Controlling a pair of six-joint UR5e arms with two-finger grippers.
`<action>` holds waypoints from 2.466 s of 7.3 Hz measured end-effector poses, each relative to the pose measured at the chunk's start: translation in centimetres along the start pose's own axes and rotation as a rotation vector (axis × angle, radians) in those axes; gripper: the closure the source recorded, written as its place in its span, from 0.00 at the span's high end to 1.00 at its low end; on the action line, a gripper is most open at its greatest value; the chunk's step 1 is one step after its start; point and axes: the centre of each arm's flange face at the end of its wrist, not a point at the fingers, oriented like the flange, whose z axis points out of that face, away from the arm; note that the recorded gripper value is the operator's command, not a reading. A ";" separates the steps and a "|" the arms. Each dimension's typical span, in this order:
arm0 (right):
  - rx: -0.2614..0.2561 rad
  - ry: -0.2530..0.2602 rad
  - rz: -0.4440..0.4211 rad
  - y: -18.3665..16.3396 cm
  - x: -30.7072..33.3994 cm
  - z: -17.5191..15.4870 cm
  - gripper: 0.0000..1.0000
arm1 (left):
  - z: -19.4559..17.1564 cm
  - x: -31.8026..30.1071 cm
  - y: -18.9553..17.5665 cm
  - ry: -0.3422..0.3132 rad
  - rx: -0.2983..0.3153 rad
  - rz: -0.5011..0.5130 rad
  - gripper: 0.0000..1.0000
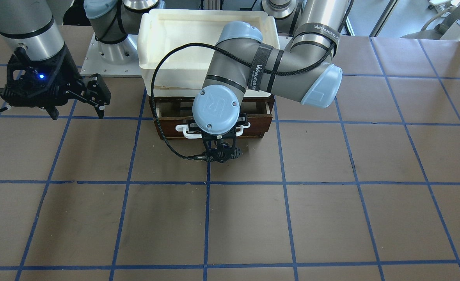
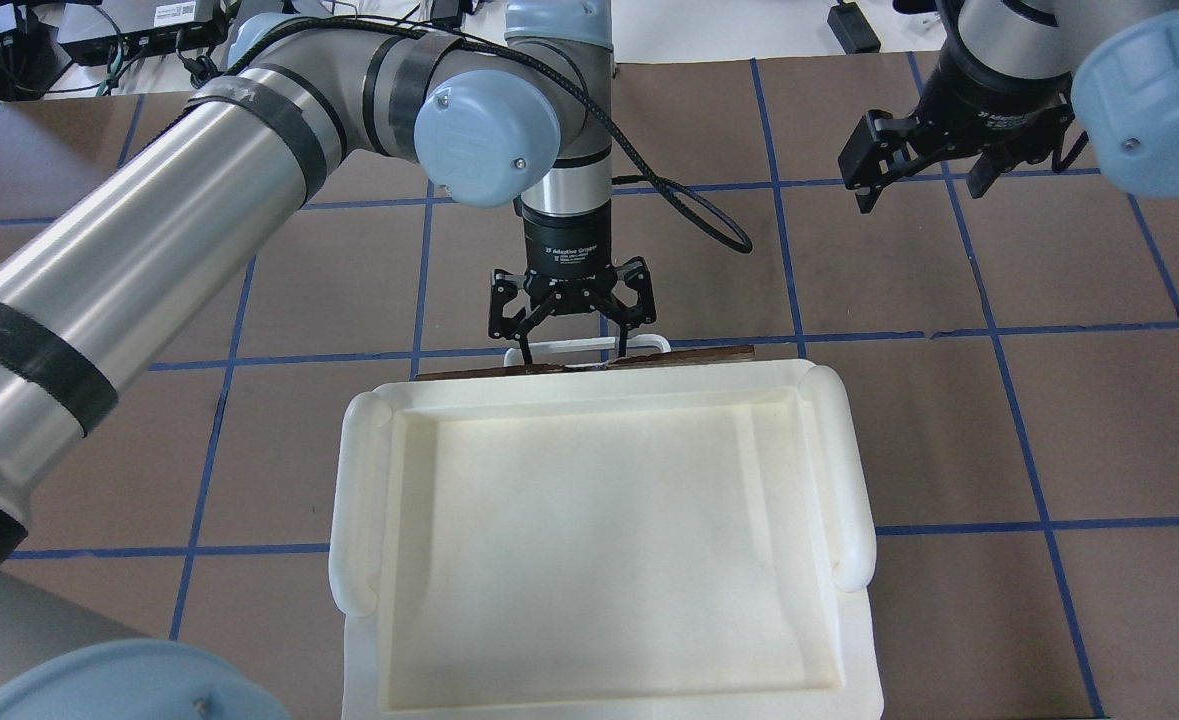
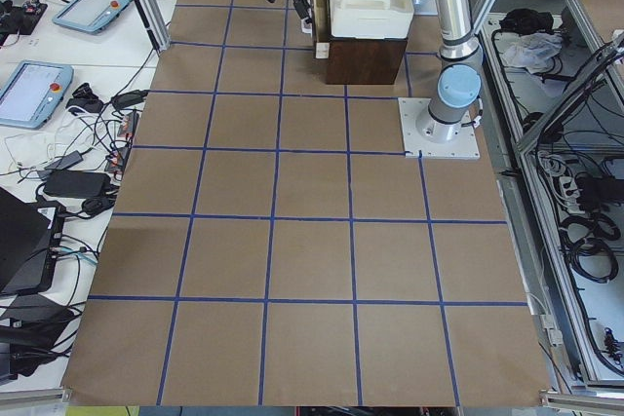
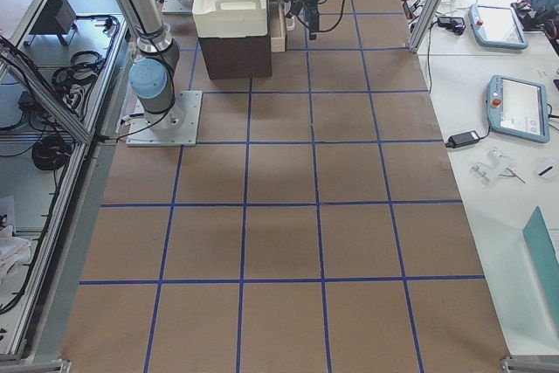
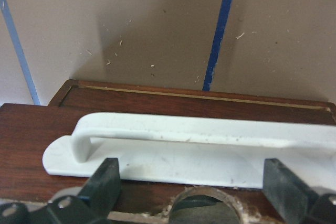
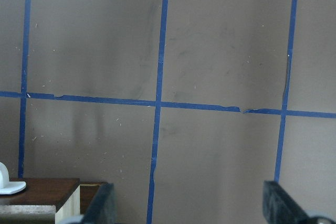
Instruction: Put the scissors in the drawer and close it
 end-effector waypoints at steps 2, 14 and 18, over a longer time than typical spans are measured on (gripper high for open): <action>0.000 0.000 0.000 0.0 0.0 0.0 1.00 | 0.5 0.0 0.1 -0.005 -0.028 -0.026 1.00; -0.019 0.039 0.000 0.3 0.4 0.6 1.00 | 2.3 0.0 1.7 0.030 -0.158 -0.108 1.00; -0.020 0.041 0.002 0.3 0.4 0.7 1.00 | -0.5 -1.2 2.3 0.026 -0.077 -0.099 1.00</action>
